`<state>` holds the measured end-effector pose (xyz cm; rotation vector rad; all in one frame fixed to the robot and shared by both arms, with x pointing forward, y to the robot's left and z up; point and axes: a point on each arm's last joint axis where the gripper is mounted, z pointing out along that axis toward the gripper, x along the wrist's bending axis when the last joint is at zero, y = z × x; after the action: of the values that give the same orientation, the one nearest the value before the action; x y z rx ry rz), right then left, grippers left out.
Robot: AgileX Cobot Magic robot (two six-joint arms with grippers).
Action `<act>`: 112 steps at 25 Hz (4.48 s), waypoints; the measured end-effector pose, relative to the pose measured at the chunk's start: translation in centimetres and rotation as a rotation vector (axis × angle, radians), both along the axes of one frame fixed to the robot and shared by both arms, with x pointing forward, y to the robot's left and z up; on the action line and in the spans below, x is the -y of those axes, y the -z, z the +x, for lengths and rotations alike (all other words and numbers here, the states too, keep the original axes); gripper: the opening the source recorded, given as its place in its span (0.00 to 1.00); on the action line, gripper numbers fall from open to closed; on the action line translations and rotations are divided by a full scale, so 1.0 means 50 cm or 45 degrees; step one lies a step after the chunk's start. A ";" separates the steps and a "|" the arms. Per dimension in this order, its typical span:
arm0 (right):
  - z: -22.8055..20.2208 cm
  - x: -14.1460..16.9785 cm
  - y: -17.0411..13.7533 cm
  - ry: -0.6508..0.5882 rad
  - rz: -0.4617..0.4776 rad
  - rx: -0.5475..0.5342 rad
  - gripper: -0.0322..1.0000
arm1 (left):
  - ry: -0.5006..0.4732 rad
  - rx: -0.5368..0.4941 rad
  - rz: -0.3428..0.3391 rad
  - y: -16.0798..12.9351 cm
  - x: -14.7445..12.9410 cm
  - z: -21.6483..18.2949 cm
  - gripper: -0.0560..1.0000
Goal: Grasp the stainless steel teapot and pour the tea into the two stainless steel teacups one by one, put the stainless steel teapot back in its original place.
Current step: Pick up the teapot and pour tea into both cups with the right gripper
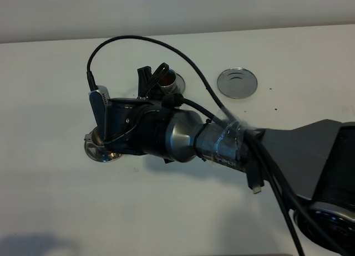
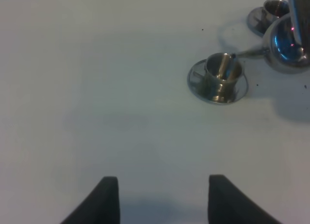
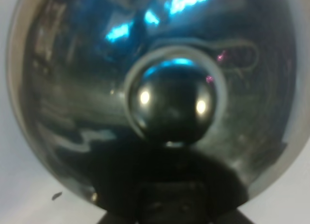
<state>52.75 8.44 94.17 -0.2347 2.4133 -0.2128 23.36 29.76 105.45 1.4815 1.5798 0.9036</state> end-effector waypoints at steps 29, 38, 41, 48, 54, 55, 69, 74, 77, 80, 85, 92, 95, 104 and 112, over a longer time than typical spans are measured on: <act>0.015 -0.021 0.010 -0.160 -0.238 0.174 0.20 | -0.001 0.000 -0.002 0.000 0.000 0.000 0.48; 0.011 -0.026 0.001 -0.224 -0.334 0.239 0.20 | -0.001 0.000 -0.002 0.000 0.000 0.000 0.48; 0.001 -0.037 -0.002 -0.271 -0.346 0.269 0.20 | -0.001 0.000 -0.002 0.000 0.000 0.000 0.48; 0.004 -0.042 -0.008 -0.316 -0.371 0.325 0.20 | -0.001 0.000 -0.002 0.000 0.000 0.000 0.48; 0.007 -0.043 -0.013 -0.333 -0.396 0.365 0.20 | -0.001 0.000 -0.002 0.000 0.000 0.000 0.48; 0.008 -0.043 -0.014 -0.340 -0.405 0.371 0.20 | -0.001 0.000 -0.002 0.000 0.000 0.000 0.48; 0.014 -0.049 -0.025 -0.427 -0.487 0.452 0.20 | 0.000 0.000 0.000 0.000 0.000 0.000 0.48; 0.016 -0.050 -0.029 -0.460 -0.530 0.484 0.20 | 0.000 0.000 0.000 0.000 0.000 0.000 0.48; 0.016 -0.050 -0.030 -0.460 -0.538 0.489 0.20 | 0.000 0.000 0.000 0.000 0.000 0.000 0.48; 0.017 -0.049 -0.031 -0.460 -0.543 0.496 0.20 | 0.000 0.000 0.000 0.000 0.000 0.000 0.48; 0.018 -0.050 -0.034 -0.468 -0.556 0.513 0.20 | 0.000 0.000 0.000 0.000 0.000 0.000 0.48; 0.019 -0.051 -0.037 -0.487 -0.579 0.537 0.20 | 0.000 0.000 0.000 0.000 0.000 0.000 0.48; 0.020 -0.051 -0.038 -0.497 -0.595 0.539 0.20 | 0.000 0.000 0.000 0.000 0.000 0.000 0.48; 0.021 -0.056 -0.040 -0.537 -0.606 0.567 0.20 | -0.002 0.000 -0.003 0.000 0.000 0.000 0.48; 0.022 -0.060 -0.043 -0.565 -0.607 0.590 0.20 | -0.002 0.000 -0.003 0.000 0.000 0.000 0.48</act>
<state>53.84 11.45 96.30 -0.8275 1.7699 -0.5670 23.36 29.76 105.45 1.4791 1.5814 0.9021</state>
